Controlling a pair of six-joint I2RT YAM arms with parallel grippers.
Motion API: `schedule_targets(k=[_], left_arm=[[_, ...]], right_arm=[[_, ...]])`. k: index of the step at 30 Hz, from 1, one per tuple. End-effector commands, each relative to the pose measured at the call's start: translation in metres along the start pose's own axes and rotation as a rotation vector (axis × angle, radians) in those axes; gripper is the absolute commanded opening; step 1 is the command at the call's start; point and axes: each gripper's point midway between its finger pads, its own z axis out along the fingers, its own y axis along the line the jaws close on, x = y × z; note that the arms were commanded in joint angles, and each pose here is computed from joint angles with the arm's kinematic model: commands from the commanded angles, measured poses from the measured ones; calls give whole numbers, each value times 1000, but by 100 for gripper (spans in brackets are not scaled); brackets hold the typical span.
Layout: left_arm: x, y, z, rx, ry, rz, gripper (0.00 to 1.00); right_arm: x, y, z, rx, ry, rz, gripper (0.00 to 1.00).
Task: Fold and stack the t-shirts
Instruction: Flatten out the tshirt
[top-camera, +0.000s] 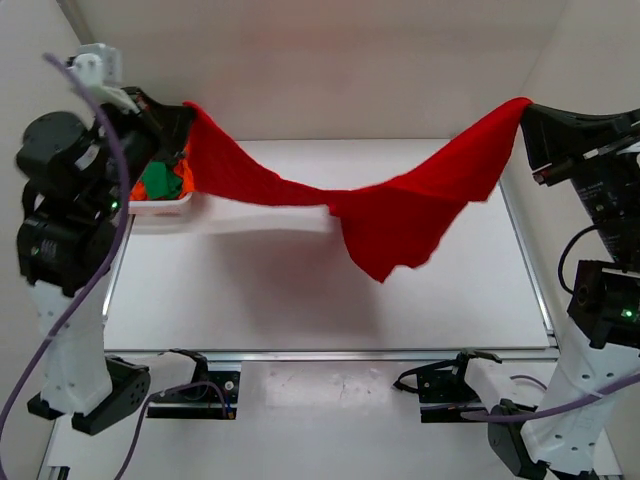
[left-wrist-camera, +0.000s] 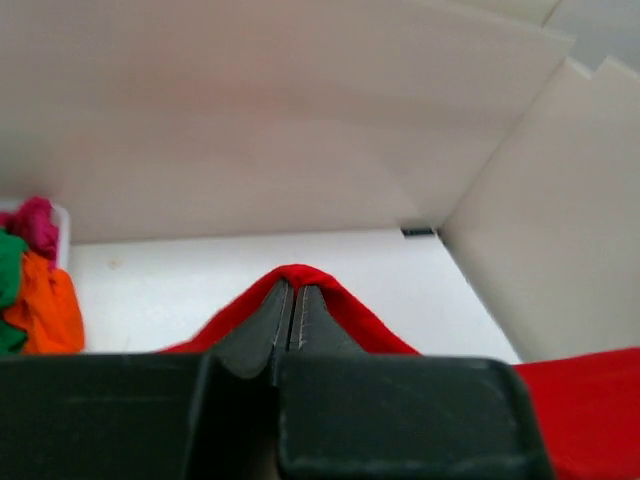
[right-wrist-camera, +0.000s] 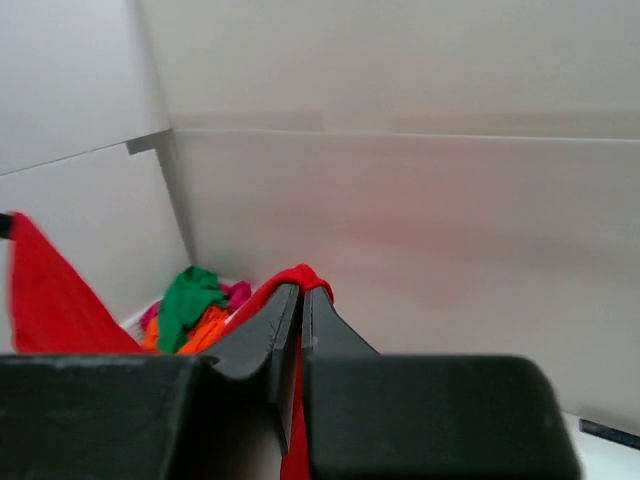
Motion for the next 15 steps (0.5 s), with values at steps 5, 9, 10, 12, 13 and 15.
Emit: schedule_targets(k=[5,9,10,12,13,15], left_arm=[[158,60,122,-33,464,-110,0],[172,103,192,-82,487,-110,0],[160,103,202,-71,446,-121,0],[128,121,213,-84,333,-138,0],[108,125,215,-80,269,-147,0],[79,128,211,-82,177,-127,0]], right_arm=[[114,-84,62,35,309,350,1],[153,-138,116,103,374,325,0],[151,-154,134,169,375,220,0],[128,-165,156,227,322,-18,0],[133,-174,161,275,318,-47,0],[141,-188,166,286,295,-96,0]])
